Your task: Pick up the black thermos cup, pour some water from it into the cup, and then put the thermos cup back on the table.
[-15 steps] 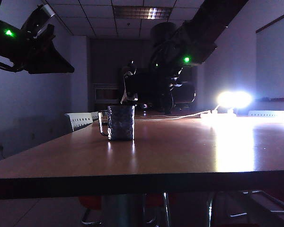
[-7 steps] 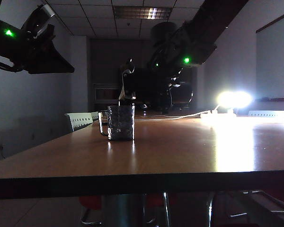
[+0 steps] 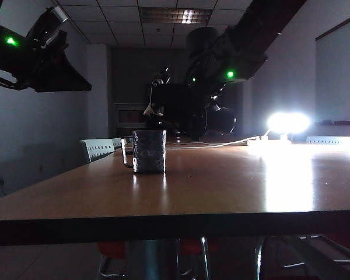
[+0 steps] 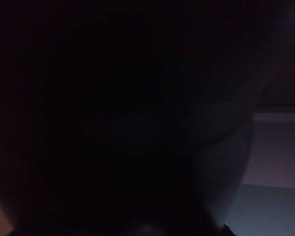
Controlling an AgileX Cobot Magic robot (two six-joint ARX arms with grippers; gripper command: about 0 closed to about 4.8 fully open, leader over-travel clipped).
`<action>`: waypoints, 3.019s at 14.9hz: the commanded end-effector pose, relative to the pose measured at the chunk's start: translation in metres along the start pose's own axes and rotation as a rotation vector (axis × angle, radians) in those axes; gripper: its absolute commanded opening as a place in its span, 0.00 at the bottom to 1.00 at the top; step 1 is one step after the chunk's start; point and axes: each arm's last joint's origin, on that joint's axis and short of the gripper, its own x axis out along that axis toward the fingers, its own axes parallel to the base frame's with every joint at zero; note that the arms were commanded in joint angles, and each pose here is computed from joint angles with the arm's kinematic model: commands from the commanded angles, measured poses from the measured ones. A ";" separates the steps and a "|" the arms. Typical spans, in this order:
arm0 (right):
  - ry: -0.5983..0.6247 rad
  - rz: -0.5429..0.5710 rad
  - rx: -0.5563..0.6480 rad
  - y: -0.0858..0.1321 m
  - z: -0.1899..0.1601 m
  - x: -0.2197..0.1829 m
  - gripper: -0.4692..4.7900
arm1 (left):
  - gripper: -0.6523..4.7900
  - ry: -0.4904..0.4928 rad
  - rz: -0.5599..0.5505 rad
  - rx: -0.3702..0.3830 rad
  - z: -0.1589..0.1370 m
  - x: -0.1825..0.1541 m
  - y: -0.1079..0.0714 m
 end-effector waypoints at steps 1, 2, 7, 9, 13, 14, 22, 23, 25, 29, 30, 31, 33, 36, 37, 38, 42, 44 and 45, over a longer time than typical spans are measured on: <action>-0.019 -0.097 -0.025 -0.017 0.004 -0.003 0.47 | 0.11 -0.011 -0.009 0.010 0.003 -0.001 -0.001; -0.013 -0.098 -0.049 -0.017 0.003 -0.003 0.47 | 0.11 -0.011 -0.009 0.010 0.003 -0.001 -0.001; 0.016 -0.099 -0.145 -0.018 0.001 -0.003 0.47 | 0.11 -0.011 -0.009 0.010 0.003 -0.001 -0.001; 0.022 -0.100 -0.187 -0.018 0.001 -0.003 0.47 | 0.11 -0.011 -0.009 0.010 0.003 -0.001 -0.001; 0.026 -0.098 -0.267 -0.018 0.001 -0.003 0.47 | 0.11 -0.011 -0.009 0.010 0.003 -0.001 -0.001; 0.026 -0.099 -0.267 -0.018 0.001 -0.003 0.47 | 0.11 -0.011 -0.009 0.010 0.003 -0.001 -0.001; 0.029 -0.098 -0.324 -0.018 0.001 -0.003 0.47 | 0.11 0.001 -0.009 0.000 0.001 -0.001 -0.001; 0.029 -0.098 -0.334 -0.018 0.001 -0.003 0.47 | 0.11 0.003 -0.009 -0.001 0.001 -0.001 -0.001; 0.029 -0.098 -0.336 -0.018 0.002 -0.003 0.47 | 0.11 0.002 -0.009 0.000 0.001 -0.001 -0.001; 0.028 -0.099 -0.339 -0.018 0.002 -0.003 0.47 | 0.11 0.001 -0.009 0.001 0.001 -0.001 -0.001; 0.028 -0.099 -0.347 -0.018 0.002 -0.003 0.47 | 0.11 0.001 -0.009 0.001 0.001 -0.001 -0.001; 0.029 -0.098 -0.357 -0.018 0.002 -0.003 0.47 | 0.11 0.000 -0.022 0.006 0.001 -0.001 -0.002; 0.029 -0.098 -0.360 -0.018 0.002 -0.003 0.47 | 0.11 -0.002 -0.082 0.052 0.002 0.001 -0.005; 0.029 -0.098 -0.360 -0.018 0.002 -0.003 0.47 | 0.11 0.002 -0.111 0.083 0.001 0.006 -0.013; 0.029 -0.098 -0.360 -0.018 0.002 -0.003 0.47 | 0.11 0.002 -0.116 0.086 0.001 0.007 -0.015; 0.029 -0.098 -0.360 -0.018 0.002 -0.003 0.47 | 0.11 0.003 -0.113 0.087 0.001 0.007 -0.015; 0.029 -0.098 -0.360 -0.018 0.002 -0.003 0.47 | 0.11 0.004 -0.110 0.088 0.001 0.007 -0.015; 0.029 -0.098 -0.360 -0.018 0.002 -0.003 0.47 | 0.11 0.005 -0.095 0.088 0.001 0.007 -0.014; 0.028 -0.098 -0.360 -0.018 0.002 -0.003 0.47 | 0.11 0.005 -0.091 0.088 0.001 0.007 -0.014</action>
